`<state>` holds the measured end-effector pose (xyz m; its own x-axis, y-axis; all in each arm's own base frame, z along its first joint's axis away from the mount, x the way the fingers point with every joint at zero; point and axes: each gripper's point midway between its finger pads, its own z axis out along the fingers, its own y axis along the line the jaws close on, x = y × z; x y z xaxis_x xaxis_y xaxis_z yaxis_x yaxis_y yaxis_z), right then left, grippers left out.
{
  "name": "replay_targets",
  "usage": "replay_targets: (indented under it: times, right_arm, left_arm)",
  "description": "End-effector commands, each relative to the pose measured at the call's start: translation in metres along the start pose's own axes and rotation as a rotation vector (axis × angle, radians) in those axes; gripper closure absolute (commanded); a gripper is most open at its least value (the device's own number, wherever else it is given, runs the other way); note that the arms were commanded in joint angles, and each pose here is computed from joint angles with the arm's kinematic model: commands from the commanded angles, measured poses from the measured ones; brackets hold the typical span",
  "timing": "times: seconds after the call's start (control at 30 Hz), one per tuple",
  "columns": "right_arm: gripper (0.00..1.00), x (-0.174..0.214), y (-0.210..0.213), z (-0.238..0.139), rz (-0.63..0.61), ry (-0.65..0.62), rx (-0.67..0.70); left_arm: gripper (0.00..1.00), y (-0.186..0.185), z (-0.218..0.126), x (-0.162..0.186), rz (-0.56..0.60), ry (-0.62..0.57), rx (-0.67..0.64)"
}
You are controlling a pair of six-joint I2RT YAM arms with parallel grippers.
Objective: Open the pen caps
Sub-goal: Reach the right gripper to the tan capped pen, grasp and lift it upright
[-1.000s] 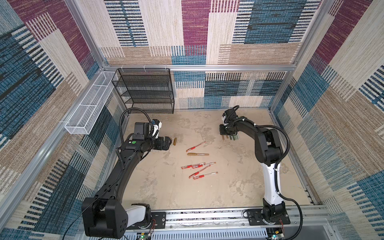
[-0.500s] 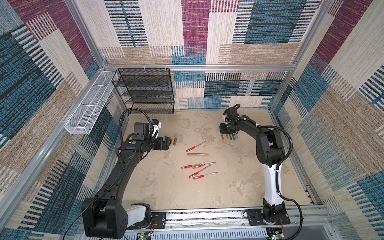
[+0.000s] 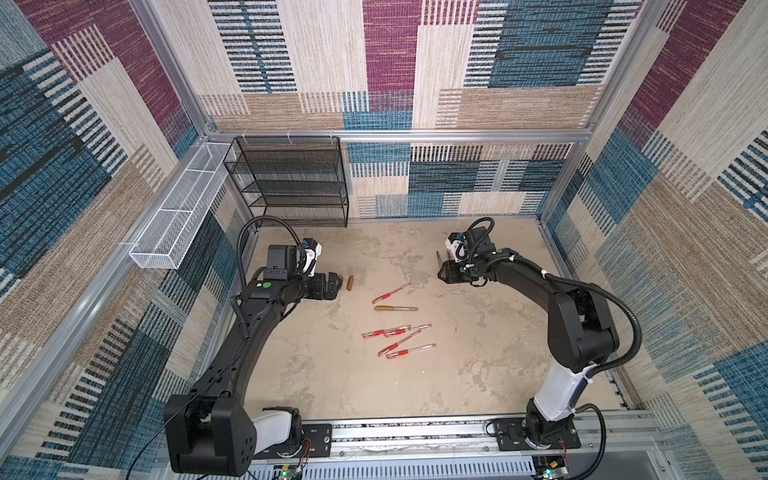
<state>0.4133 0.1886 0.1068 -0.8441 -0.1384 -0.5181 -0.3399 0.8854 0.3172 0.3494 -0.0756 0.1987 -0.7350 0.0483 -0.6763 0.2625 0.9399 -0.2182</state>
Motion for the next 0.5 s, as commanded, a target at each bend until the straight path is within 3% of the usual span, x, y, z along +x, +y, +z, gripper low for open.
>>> replay_targets:
  times: [0.0,0.23,0.47]
  right_arm:
    - [0.53,0.001,0.027,-0.002,-0.167,-0.032,-0.053]
    - [0.53,0.028,0.083,0.009,-0.442,0.022,-0.08]
    - [0.53,0.052,0.102,0.036,-0.608,0.167,-0.049]
  left_arm:
    - [0.01,-0.002,0.0,-0.005,-0.018,-0.016,0.015]
    - [0.01,0.002,-0.002,-0.007,-0.024,-0.023,0.006]
    - [0.01,0.002,-0.003,-0.006,-0.026,-0.022,0.006]
